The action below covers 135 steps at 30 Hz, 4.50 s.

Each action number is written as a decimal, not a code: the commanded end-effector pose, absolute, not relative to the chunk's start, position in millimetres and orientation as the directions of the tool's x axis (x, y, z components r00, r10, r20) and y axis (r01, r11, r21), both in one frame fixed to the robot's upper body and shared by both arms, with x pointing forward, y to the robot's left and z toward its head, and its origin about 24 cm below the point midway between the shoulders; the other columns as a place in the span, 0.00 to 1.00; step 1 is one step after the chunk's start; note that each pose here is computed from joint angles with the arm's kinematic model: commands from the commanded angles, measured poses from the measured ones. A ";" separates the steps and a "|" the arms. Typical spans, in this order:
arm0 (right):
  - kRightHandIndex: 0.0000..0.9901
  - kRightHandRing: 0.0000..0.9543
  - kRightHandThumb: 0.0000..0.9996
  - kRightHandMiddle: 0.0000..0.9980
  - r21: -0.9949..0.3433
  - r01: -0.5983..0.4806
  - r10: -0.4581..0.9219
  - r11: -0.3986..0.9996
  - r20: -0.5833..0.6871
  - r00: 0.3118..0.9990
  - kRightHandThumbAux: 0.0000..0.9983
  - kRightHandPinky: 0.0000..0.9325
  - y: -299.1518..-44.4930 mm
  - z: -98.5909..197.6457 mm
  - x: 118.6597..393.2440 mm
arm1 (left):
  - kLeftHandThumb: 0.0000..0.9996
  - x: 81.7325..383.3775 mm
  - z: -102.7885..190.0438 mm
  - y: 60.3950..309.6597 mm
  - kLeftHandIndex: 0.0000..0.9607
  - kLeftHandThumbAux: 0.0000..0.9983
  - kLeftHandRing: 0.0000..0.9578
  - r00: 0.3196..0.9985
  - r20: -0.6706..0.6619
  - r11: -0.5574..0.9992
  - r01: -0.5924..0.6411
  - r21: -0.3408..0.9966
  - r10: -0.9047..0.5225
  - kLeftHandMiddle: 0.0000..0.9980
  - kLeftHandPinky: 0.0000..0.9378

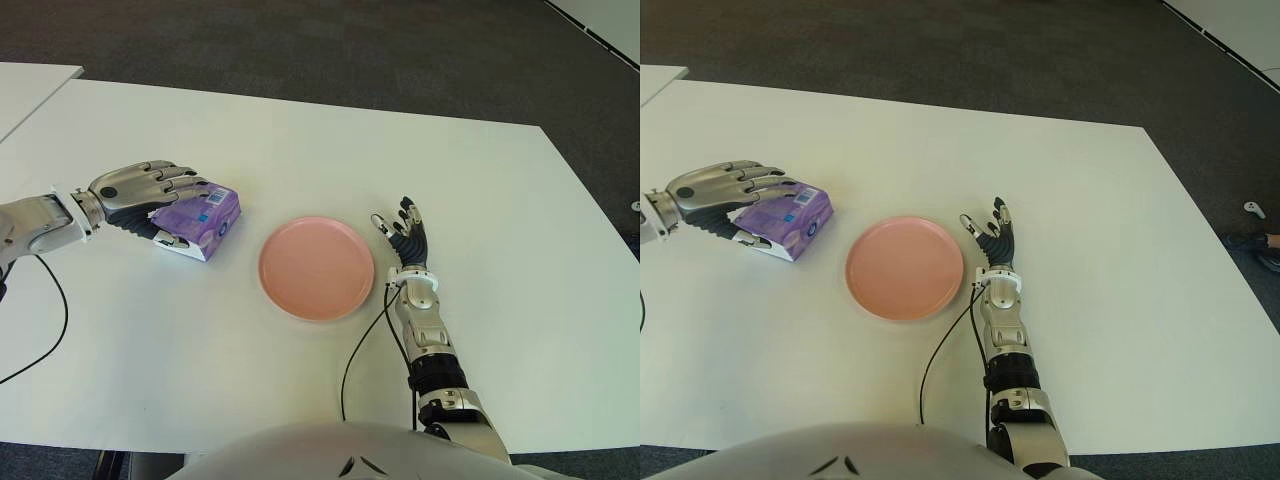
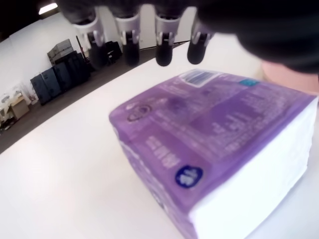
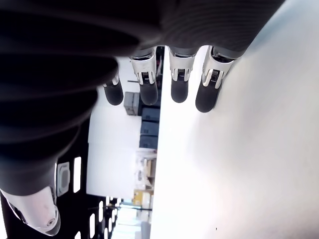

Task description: Put the tissue paper into the plate.

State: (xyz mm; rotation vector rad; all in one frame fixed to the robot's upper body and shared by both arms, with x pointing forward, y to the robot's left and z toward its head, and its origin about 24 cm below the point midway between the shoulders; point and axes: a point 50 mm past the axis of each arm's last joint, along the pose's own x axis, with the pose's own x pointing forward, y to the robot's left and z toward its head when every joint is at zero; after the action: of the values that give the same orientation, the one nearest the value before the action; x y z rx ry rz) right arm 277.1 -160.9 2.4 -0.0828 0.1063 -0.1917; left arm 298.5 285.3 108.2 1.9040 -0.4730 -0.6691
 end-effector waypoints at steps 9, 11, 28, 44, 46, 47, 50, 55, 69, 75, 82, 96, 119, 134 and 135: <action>0.05 0.04 0.15 0.05 -0.101 0.179 -0.200 0.979 -0.274 0.941 0.68 0.09 -162.6 -31.1 254.8 | 0.26 297.8 98.8 278.1 0.00 0.12 0.00 0.748 -0.253 -0.397 -0.015 0.918 -0.613 0.00 0.00; 0.05 0.04 0.15 0.05 -0.102 0.180 -0.201 0.978 -0.272 0.941 0.68 0.09 -162.8 -31.0 254.7 | 0.25 297.8 99.1 278.3 0.00 0.11 0.00 0.748 -0.255 -0.398 -0.013 0.917 -0.612 0.00 0.00; 0.06 0.05 0.16 0.06 -0.104 0.184 -0.206 0.977 -0.279 0.938 0.68 0.10 -164.8 -31.0 254.8 | 0.24 300.5 86.3 289.5 0.00 0.10 0.00 0.764 -0.339 -0.482 0.043 0.875 -0.549 0.00 0.00; 0.07 0.05 0.14 0.06 -0.098 0.179 -0.199 0.979 -0.276 0.940 0.67 0.10 -167.3 -30.6 253.9 | 0.22 306.3 74.4 296.0 0.00 0.10 0.00 0.779 -0.361 -0.571 0.004 0.821 -0.512 0.00 0.00; 0.07 0.05 0.14 0.06 -0.098 0.177 -0.197 0.979 -0.275 0.941 0.67 0.09 -167.6 -30.3 254.0 | 0.22 307.0 72.7 297.4 0.00 0.10 0.00 0.779 -0.370 -0.592 -0.001 0.806 -0.505 0.00 0.00; 0.07 0.05 0.14 0.06 -0.098 0.177 -0.197 0.979 -0.274 0.941 0.67 0.09 -167.6 -30.2 254.0 | 0.22 307.3 71.8 298.3 0.00 0.10 0.00 0.781 -0.372 -0.601 -0.006 0.799 -0.502 0.00 0.00; 0.07 0.05 0.14 0.06 -0.100 0.176 -0.197 0.979 -0.273 0.942 0.67 0.10 -167.5 -30.0 254.1 | 0.21 307.8 69.5 302.3 0.00 0.11 0.00 0.787 -0.369 -0.629 -0.032 0.777 -0.495 0.00 0.00; 0.07 0.06 0.14 0.07 -0.101 0.171 -0.193 0.980 -0.276 0.942 0.67 0.11 -167.3 -30.1 254.2 | 0.20 310.1 69.1 306.5 0.00 0.11 0.00 0.795 -0.344 -0.669 -0.102 0.736 -0.499 0.00 0.00; 0.08 0.07 0.15 0.08 -0.091 0.165 -0.184 0.982 -0.277 0.943 0.67 0.12 -168.0 -30.4 252.5 | 0.16 312.2 69.5 310.2 0.00 0.15 0.00 0.808 -0.313 -0.663 -0.123 0.738 -0.499 0.00 0.00; 0.08 0.07 0.15 0.08 -0.093 0.166 -0.186 0.982 -0.278 0.942 0.67 0.12 -168.8 -30.6 251.6 | 0.16 310.8 66.9 307.9 0.00 0.16 0.00 0.800 -0.298 -0.646 -0.141 0.750 -0.521 0.00 0.00; 0.09 0.07 0.15 0.08 -0.093 0.161 -0.181 0.983 -0.279 0.943 0.67 0.12 -168.9 -31.0 251.5 | 0.17 308.7 61.3 303.7 0.00 0.18 0.00 0.790 -0.274 -0.614 -0.159 0.773 -0.548 0.00 0.00; 0.09 0.07 0.16 0.08 -0.102 0.157 -0.180 0.982 -0.278 0.944 0.66 0.11 -169.1 -31.0 251.3 | 0.16 303.9 48.5 293.8 0.00 0.26 0.00 0.787 -0.202 -0.507 -0.159 0.847 -0.584 0.00 0.00; 0.08 0.06 0.14 0.07 -0.107 0.155 -0.179 0.982 -0.279 0.943 0.68 0.10 -169.3 -29.4 250.2 | 0.26 298.6 27.8 282.5 0.00 0.23 0.00 0.818 -0.174 -0.430 -0.098 0.898 -0.548 0.00 0.00; 0.07 0.05 0.13 0.06 -0.117 0.153 -0.180 0.981 -0.275 0.944 0.67 0.09 -170.9 -28.6 248.2 | 0.32 297.1 18.6 280.2 0.00 0.22 0.00 0.857 -0.181 -0.385 -0.022 0.923 -0.483 0.00 0.00; 0.07 0.05 0.13 0.06 -0.117 0.153 -0.180 0.981 -0.275 0.944 0.67 0.09 -171.0 -28.5 248.1 | 0.32 297.2 18.5 280.3 0.00 0.22 0.00 0.858 -0.183 -0.384 -0.018 0.923 -0.480 0.00 0.00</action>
State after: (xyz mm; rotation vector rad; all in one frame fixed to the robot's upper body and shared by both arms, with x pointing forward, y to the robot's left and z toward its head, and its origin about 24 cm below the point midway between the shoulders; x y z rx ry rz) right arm 269.3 -166.9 3.8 -0.0933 0.1068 -0.1612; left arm 309.6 278.9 38.5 1.9177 -0.4672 -0.4109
